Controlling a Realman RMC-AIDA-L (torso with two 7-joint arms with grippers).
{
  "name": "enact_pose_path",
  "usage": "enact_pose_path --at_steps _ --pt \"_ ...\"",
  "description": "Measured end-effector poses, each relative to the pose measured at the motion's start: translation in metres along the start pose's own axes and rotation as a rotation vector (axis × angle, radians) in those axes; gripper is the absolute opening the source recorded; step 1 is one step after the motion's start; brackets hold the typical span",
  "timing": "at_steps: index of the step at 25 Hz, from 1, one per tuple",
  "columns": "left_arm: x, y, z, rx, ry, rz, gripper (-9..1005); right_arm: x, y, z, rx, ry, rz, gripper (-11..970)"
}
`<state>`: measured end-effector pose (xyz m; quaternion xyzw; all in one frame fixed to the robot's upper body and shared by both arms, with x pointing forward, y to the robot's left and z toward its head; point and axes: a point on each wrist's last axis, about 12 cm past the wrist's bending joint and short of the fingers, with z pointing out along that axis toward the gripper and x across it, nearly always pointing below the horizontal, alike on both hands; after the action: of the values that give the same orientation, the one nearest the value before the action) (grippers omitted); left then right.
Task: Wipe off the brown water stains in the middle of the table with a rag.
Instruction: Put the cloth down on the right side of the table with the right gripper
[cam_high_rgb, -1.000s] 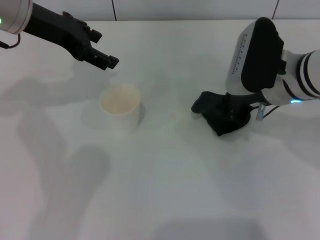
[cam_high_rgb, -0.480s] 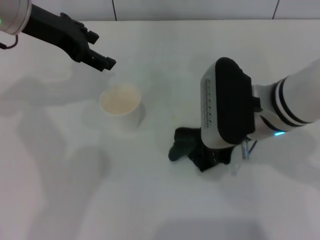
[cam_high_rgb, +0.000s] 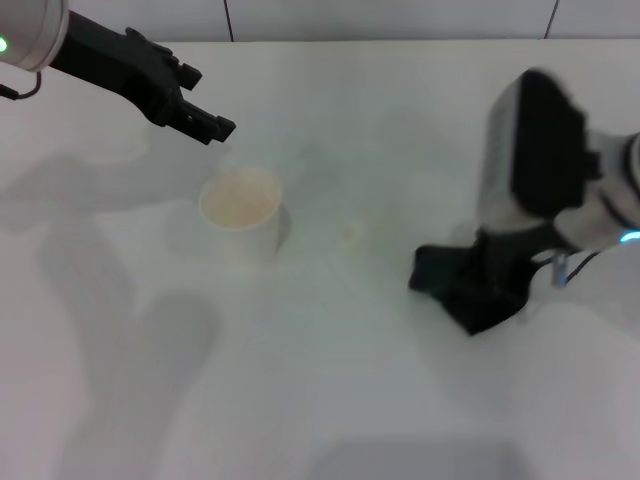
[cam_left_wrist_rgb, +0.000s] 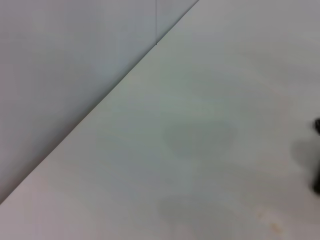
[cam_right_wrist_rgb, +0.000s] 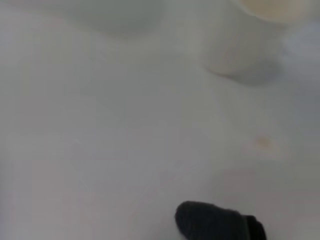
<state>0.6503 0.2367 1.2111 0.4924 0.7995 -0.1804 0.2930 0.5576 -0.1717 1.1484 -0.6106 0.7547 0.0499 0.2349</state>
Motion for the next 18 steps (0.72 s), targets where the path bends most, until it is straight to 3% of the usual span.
enact_pose_path --at_steps 6,10,18 --pt "-0.002 0.001 0.004 -0.002 0.009 0.008 876 0.044 -0.031 -0.014 0.078 0.016 0.212 203" --pt "-0.003 0.001 0.006 -0.003 0.025 0.015 876 0.066 -0.041 -0.024 0.090 0.022 0.319 207" --pt "-0.008 0.001 0.006 -0.003 0.024 0.014 876 0.063 -0.040 -0.025 0.067 0.030 0.356 217"
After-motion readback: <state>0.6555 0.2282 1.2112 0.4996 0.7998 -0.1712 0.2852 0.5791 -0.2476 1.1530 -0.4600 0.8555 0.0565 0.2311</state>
